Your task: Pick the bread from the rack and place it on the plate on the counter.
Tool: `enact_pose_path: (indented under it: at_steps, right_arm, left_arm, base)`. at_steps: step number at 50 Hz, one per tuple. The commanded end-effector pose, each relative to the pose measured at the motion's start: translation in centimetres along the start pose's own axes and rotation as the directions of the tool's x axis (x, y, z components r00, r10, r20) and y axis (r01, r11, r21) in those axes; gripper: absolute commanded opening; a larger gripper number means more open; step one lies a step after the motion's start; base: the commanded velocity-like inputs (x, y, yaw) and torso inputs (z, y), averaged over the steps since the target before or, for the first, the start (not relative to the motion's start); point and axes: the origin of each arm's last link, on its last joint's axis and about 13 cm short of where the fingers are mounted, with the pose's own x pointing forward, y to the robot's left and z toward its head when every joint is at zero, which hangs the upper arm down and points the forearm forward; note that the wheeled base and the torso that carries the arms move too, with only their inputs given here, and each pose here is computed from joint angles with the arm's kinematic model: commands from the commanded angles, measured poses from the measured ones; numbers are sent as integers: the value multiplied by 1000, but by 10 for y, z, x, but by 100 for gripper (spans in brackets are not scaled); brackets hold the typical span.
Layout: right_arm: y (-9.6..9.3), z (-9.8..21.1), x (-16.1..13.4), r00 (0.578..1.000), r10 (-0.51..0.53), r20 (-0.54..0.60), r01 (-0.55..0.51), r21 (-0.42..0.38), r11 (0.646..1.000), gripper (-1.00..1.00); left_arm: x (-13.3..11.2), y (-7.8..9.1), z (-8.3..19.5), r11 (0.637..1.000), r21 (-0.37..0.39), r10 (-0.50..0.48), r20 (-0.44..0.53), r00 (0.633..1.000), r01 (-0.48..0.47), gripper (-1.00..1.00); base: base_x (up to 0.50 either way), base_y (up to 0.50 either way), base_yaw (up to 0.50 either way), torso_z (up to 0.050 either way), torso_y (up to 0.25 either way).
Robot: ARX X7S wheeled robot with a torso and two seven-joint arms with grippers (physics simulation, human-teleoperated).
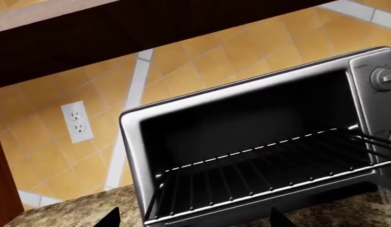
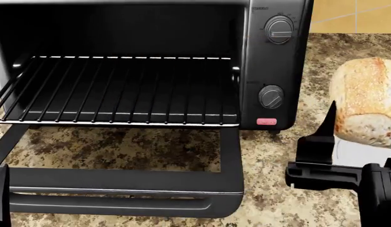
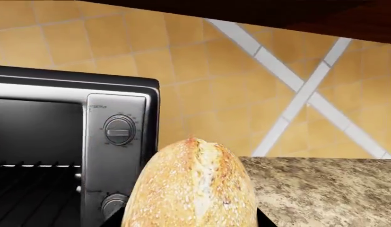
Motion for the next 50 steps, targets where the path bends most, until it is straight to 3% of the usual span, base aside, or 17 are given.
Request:
enact_pose_path:
  at_steps: [1,16,38,50]
  right_arm:
    - [-20,-13,15,990,-102,-97,97,-45,994,-100]
    - [-30,-27,45,972,-138,-191,127,-67,990,-100]
    - [-37,-52,52,944,-166,-283,152,-72,986,-100]
    - [-37,-64,71,929,-160,-334,145,-70,987,-100]
  left_arm:
    - [1,-1,1,1000,2,-4,0,1000,4,100]
    - [0,0,3,1000,7,1,2,1000,-1,100]
    - [0,-1,2,1000,10,-3,-3,1000,3,100]
    - [2,-2,4,1000,16,-6,-4,1000,6,100]
  base:
    - [0,0,3,0,0]
    - [0,0,0,0,0]
    - [0,0,0,0,0]
    - [0,0,0,0,0]
